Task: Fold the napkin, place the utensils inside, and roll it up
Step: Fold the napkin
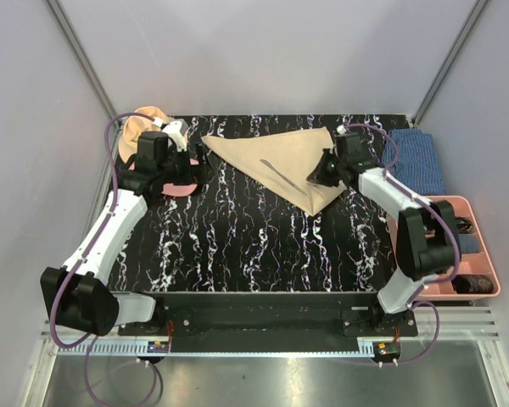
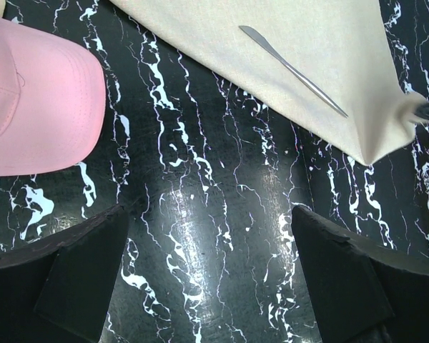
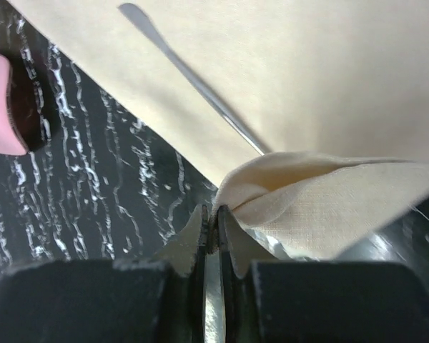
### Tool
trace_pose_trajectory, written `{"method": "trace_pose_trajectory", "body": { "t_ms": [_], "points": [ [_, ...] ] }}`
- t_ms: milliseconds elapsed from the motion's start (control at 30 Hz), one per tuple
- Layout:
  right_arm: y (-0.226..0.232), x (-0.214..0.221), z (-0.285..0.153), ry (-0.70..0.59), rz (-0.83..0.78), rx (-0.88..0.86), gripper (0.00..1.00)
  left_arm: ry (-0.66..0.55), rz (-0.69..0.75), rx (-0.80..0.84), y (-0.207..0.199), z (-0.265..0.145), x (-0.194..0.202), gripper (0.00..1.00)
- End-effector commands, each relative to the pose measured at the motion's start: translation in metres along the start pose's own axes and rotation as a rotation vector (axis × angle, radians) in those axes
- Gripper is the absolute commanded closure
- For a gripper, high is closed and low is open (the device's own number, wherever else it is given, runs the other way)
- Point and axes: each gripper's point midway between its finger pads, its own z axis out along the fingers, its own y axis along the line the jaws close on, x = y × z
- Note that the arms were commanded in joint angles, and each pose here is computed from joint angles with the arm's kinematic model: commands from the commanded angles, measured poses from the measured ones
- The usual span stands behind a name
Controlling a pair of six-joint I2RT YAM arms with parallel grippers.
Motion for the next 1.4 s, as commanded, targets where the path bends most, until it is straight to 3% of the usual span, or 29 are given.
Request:
{"method": "trace_pose_trajectory", "body": {
  "t_ms": [0, 233, 700, 1233, 1333, 1367],
  "points": [
    [0.058, -0.027, 0.027, -0.039, -0.004, -0.172, 1.00, -0.059, 0.031, 0.054, -0.011, -0.011, -0.013, 0.01],
    [0.107, -0.035, 0.071, -0.012, -0.027, -0.264, 1.00, -0.039, 0.021, 0.065, -0.011, -0.006, -0.009, 0.01],
    [0.145, -0.020, 0.104, 0.042, -0.052, -0.343, 1.00, -0.015, 0.008, 0.084, -0.013, -0.001, -0.005, 0.01],
    [0.147, 0.001, 0.148, 0.099, -0.055, -0.337, 0.99, -0.026, 0.019, 0.089, -0.015, -0.004, -0.007, 0.01],
    [0.149, 0.001, 0.152, 0.105, -0.058, -0.350, 0.78, -0.028, 0.022, 0.086, -0.014, -0.004, -0.007, 0.01],
    [0.151, 0.000, 0.153, 0.105, -0.060, -0.354, 0.62, -0.029, 0.022, 0.084, -0.014, -0.004, -0.007, 0.01]
  ]
}}
